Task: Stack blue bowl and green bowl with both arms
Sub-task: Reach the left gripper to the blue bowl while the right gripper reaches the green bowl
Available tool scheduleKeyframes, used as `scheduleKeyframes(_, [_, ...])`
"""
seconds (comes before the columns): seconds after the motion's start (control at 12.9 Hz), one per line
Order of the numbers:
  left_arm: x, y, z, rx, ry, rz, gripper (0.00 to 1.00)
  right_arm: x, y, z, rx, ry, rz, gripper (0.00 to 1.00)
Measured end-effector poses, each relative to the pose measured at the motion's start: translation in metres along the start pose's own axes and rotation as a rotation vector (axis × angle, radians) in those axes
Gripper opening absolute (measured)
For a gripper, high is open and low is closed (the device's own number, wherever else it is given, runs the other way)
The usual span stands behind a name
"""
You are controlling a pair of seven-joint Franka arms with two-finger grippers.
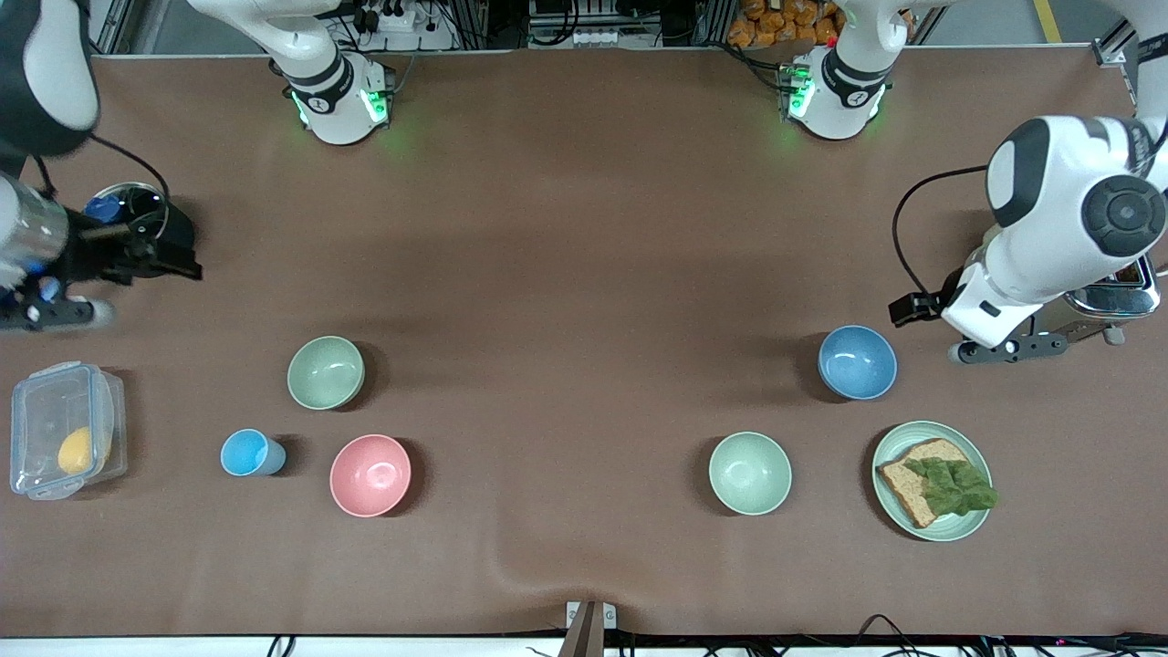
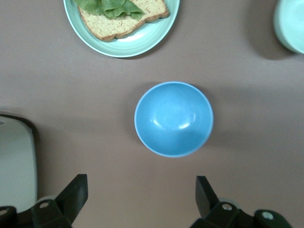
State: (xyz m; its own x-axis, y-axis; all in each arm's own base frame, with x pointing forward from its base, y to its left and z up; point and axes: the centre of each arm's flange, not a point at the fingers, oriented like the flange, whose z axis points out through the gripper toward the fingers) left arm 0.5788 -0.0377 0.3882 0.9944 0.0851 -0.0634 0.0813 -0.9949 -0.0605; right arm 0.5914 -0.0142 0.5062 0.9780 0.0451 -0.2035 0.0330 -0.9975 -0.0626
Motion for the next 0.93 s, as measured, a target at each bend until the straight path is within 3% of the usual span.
scheduleKeyframes(0.23, [0.02,-0.031,0.057,-0.024,0.016,-0.051,1.0,0.042,0.008,0.064,0.011,-0.04,0.016,1.0])
scheduleKeyframes(0.54, [0.036,-0.029,0.127,-0.052,0.014,-0.057,1.0,0.077,-0.001,0.128,0.003,-0.059,0.001,1.0])
scheduleKeyframes(0.93, [0.036,-0.026,0.153,-0.058,-0.009,-0.055,0.98,0.099,0.006,0.196,-0.006,-0.065,0.01,1.0])
